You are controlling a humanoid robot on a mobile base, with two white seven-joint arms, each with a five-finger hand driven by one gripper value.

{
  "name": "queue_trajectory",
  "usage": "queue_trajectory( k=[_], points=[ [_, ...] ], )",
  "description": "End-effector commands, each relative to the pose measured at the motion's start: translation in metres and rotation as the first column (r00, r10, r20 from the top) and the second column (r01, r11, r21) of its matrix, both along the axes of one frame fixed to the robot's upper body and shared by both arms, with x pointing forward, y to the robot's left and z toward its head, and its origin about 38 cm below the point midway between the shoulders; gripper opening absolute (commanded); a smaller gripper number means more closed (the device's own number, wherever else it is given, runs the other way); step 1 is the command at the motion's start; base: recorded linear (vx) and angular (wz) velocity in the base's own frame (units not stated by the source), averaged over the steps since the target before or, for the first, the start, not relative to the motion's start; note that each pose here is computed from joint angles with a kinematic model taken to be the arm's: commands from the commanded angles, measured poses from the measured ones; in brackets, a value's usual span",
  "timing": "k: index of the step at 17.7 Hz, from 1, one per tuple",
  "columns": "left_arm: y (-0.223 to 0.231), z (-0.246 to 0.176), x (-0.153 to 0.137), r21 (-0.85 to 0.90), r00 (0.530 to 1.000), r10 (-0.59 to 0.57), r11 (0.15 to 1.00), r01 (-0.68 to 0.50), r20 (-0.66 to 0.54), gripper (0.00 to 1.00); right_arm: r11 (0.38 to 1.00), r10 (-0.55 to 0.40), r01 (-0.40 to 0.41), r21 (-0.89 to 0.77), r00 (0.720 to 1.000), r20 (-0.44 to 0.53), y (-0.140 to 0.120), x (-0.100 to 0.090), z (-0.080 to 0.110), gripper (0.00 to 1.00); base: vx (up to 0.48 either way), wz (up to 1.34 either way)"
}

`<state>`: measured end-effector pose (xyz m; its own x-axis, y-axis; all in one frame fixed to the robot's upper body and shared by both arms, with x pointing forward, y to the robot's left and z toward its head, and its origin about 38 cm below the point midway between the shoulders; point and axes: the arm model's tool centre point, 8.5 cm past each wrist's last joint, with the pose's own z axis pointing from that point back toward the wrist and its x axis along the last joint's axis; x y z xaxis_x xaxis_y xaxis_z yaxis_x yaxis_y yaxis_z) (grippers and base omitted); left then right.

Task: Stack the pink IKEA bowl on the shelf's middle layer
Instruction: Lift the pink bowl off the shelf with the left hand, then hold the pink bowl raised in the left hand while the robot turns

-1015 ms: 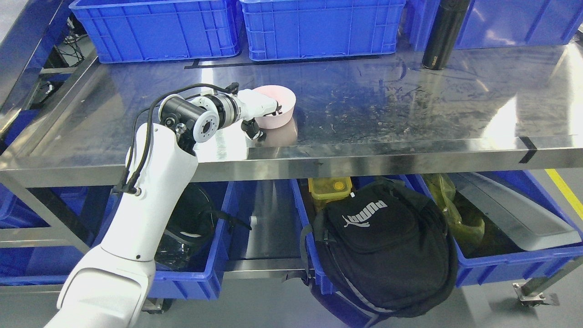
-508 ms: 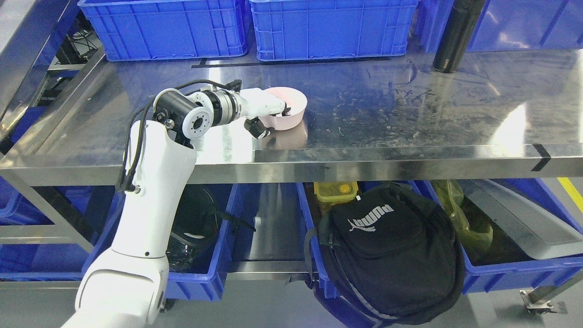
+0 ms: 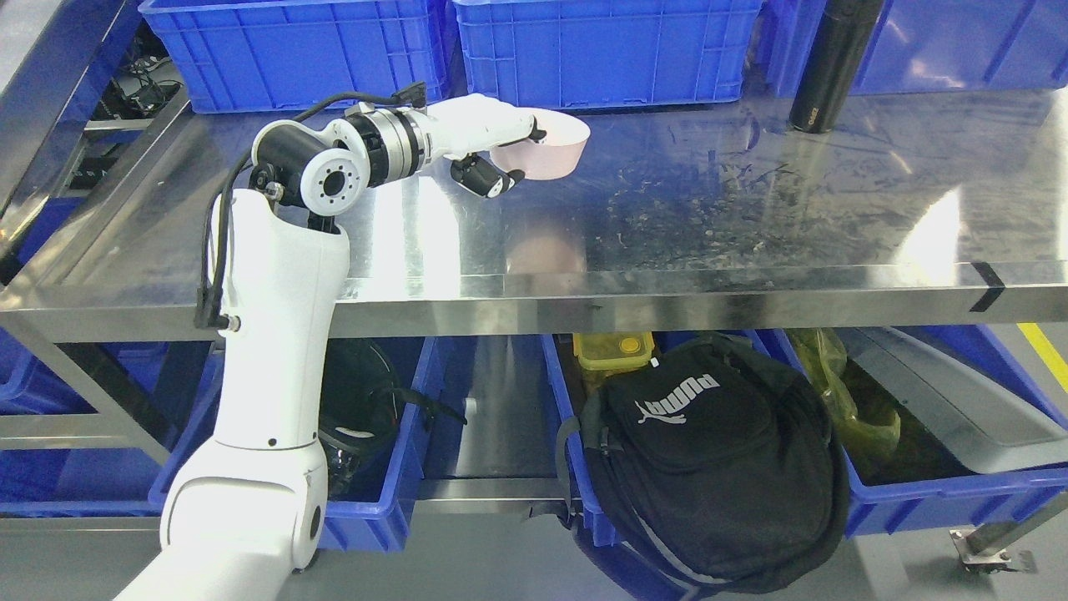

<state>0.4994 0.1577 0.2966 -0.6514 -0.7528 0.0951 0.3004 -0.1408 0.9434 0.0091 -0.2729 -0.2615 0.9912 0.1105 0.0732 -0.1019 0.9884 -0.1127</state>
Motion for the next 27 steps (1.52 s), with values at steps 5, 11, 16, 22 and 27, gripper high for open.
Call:
queue_trajectory(
  k=[5,11,16,22,27],
  points=[
    [0.003,0.043,-0.019,-0.093,0.984,-0.060,0.993,0.076,0.167,0.00,1.000,0.000,0.000,-0.016,1.000,-0.005,-0.011,-0.009,0.001,1.00,0.000,0.00],
    [0.005,0.043,-0.033,-0.067,0.952,-0.141,0.984,0.165,0.271,0.00,1.000,0.000,0.000,-0.016,1.000,-0.005,-0.011,-0.009,0.001,1.00,0.002,0.02],
    [-0.003,0.033,-0.042,-0.068,0.936,-0.203,0.970,0.231,0.287,0.01,1.000,0.000,0.000,-0.016,1.000,-0.005,-0.011,-0.009,0.001,1.00,0.003,0.25],
    [-0.004,0.016,-0.051,-0.033,0.917,-0.263,0.958,0.285,0.302,0.01,1.000,0.000,0.000,-0.016,1.000,-0.005,-0.011,-0.009,0.001,1.00,-0.007,0.88],
    [-0.004,-0.003,-0.056,-0.043,0.922,-0.273,0.954,0.296,0.274,0.01,1.000,0.000,0.000,-0.016,1.000,-0.005,-0.011,-0.009,0.001,1.00,-0.021,1.48]
  ],
)
